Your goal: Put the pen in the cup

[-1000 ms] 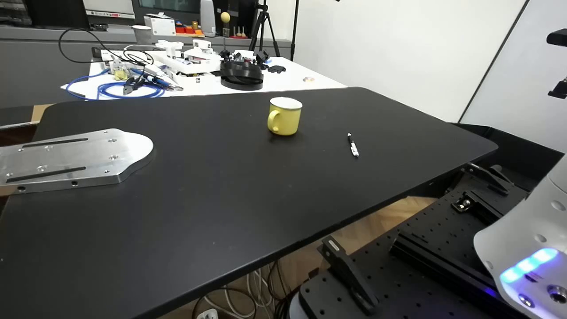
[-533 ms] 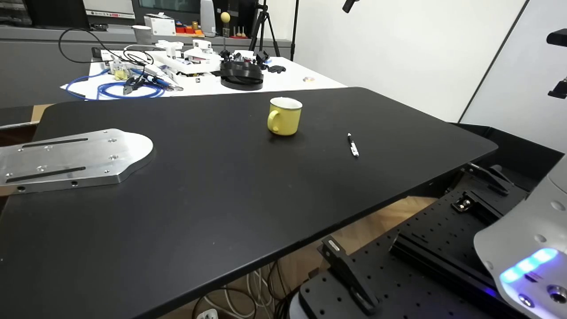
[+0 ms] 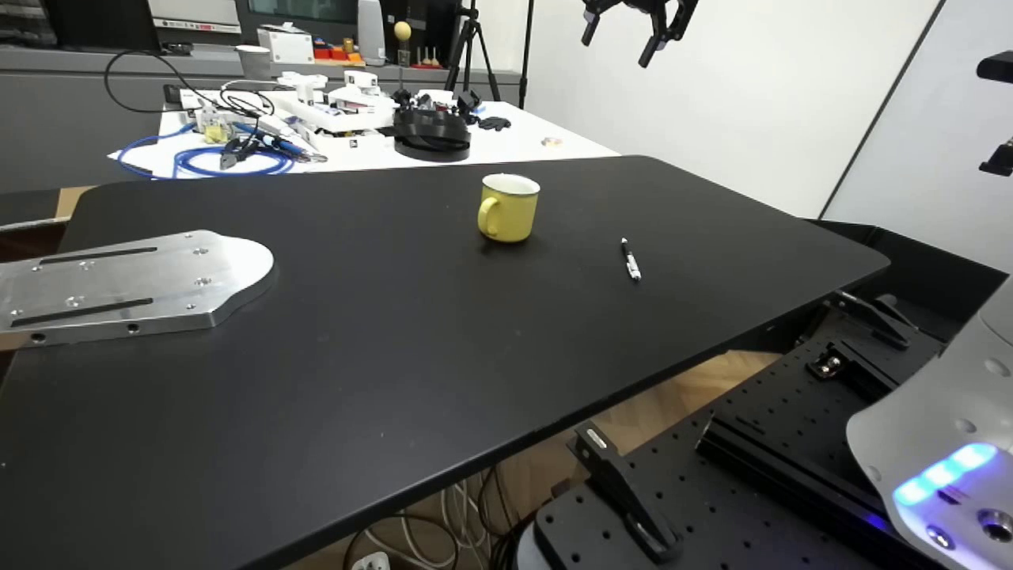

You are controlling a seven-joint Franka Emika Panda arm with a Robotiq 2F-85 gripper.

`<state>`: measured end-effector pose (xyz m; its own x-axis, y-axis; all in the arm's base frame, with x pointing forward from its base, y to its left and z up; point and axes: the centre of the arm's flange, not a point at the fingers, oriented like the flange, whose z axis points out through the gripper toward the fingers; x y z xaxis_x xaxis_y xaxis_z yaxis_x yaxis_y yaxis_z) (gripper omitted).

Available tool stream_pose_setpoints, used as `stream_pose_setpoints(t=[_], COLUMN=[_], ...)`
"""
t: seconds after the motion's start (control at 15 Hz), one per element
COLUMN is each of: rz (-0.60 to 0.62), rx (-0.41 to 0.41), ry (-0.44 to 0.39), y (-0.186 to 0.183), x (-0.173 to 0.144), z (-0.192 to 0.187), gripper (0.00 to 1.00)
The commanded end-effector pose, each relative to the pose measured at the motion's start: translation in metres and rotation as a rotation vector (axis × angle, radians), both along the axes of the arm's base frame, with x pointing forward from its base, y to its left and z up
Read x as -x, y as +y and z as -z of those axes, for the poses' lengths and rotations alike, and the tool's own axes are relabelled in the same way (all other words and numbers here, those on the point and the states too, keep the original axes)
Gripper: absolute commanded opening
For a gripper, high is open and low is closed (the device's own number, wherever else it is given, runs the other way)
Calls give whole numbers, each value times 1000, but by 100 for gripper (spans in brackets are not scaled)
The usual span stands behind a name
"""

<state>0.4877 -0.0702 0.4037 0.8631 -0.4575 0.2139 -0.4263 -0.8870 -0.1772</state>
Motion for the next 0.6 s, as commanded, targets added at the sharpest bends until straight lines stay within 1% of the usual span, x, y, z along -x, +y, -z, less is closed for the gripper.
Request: stream_pose_setpoints(t=[0.0, 0.27, 0.53], rz=[73, 98, 115], rx=[-44, -50, -28], ry=[38, 83, 126], y=[-12, -10, -7], x=[-24, -24, -17], z=[29, 75, 117], gripper=[100, 100, 100])
